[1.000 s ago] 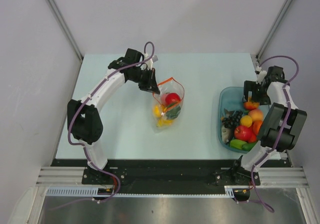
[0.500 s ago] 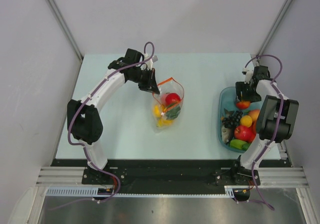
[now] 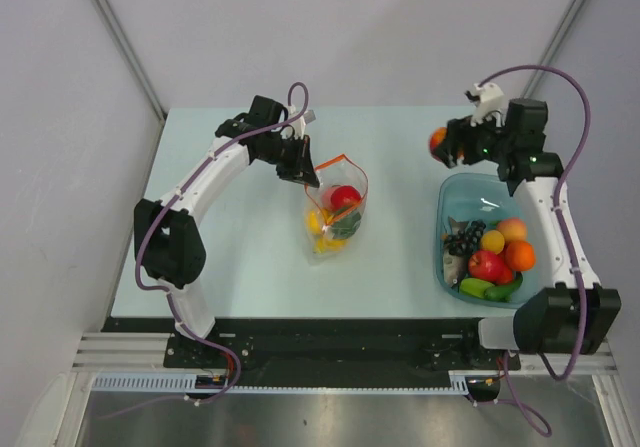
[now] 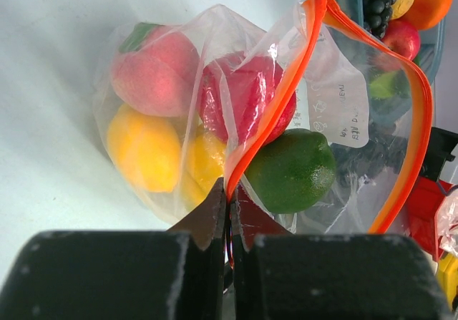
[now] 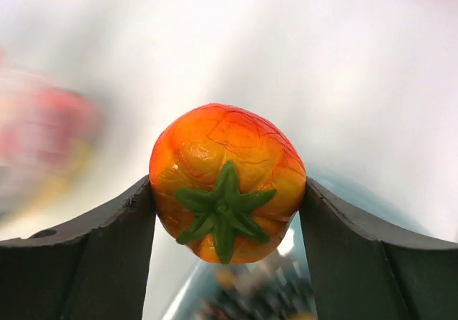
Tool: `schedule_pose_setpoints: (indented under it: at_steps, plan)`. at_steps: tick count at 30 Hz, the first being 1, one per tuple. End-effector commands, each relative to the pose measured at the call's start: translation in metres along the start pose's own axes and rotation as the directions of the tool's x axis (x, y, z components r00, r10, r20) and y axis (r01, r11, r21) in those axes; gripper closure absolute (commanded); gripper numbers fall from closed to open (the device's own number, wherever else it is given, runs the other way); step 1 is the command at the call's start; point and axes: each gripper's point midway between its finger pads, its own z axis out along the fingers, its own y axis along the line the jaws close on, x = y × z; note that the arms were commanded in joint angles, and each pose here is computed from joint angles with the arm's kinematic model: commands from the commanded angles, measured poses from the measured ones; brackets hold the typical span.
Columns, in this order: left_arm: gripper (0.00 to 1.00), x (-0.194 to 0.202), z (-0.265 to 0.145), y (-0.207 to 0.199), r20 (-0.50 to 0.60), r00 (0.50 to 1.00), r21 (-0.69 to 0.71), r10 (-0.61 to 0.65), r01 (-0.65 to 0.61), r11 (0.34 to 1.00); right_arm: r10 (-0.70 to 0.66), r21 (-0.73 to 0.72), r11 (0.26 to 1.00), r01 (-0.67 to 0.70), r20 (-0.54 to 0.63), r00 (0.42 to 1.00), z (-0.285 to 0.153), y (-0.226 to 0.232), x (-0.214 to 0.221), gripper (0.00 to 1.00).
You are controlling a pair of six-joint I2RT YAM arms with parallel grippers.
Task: Place the food in the zip-top bag and seal the zipper
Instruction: Place the fake fruit in the zipper food storage bag.
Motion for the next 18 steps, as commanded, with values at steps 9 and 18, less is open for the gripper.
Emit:
schedule_pose_setpoints:
  at_steps: [9, 18]
  plan:
    - [0.94, -0.014, -0.025, -0.021, 0.061, 0.995, 0.022, 0.075, -0.077, 0.997, -0.169, -0.549, 0.766, 0.333, 0.328, 0.929, 0.002, 0.266, -0.086, 0.57]
    - [0.94, -0.016, -0.028, -0.024, 0.084, 0.994, 0.030, 0.069, -0.072, 0.997, -0.362, -0.534, 0.727, 0.432, 0.237, 0.901, 0.036, 0.298, -0.033, 0.22]
